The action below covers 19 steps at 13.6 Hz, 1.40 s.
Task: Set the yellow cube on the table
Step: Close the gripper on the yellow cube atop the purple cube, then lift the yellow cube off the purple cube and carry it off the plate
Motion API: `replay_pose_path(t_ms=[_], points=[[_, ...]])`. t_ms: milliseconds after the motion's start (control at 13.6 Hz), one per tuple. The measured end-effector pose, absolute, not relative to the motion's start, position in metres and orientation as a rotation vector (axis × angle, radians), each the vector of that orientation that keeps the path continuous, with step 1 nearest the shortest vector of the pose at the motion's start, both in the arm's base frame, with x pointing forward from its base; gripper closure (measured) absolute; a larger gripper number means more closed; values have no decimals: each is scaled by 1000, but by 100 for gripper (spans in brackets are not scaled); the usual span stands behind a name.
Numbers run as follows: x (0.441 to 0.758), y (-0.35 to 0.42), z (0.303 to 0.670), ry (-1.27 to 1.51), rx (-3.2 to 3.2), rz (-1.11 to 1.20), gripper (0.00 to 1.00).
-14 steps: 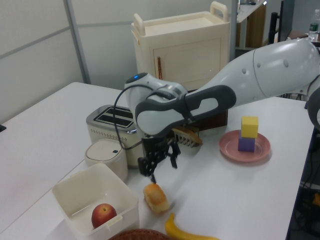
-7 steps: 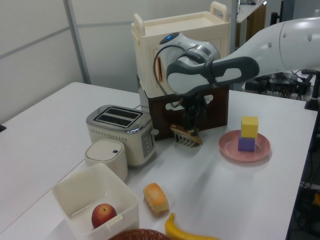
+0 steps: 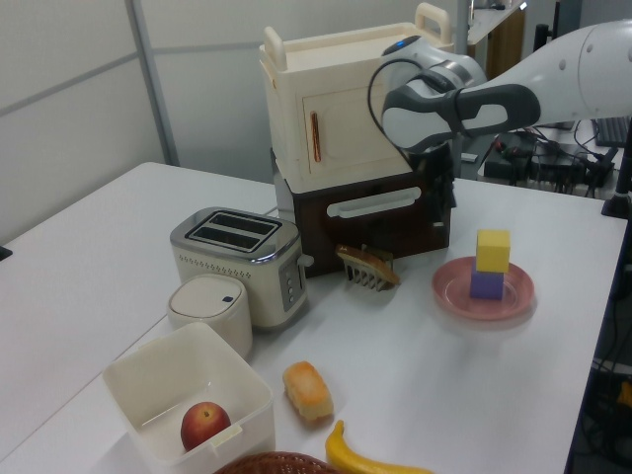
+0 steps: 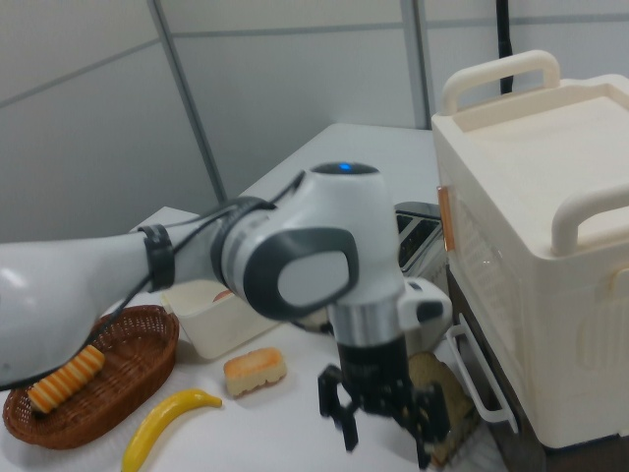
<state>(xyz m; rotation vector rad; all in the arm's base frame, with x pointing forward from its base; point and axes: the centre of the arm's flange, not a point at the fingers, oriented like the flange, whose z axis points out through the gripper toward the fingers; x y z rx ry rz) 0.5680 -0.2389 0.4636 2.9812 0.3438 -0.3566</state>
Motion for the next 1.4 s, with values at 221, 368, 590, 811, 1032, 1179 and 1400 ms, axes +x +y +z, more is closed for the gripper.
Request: replay_pose_path(t_ms=[221, 368, 590, 811, 1032, 1179, 1400], points=[[545, -262, 432, 399, 3012, -461, 0], [532, -272, 417, 421, 3029, -511, 0], [520, -289, 412, 446, 3043, -533, 0], [512, -304, 412, 472, 3051, -535, 0], [508, -311, 413, 480, 3054, -531, 0], [509, -310, 413, 483, 3053, -528, 0], [510, -309, 413, 486, 3052, -525, 0]])
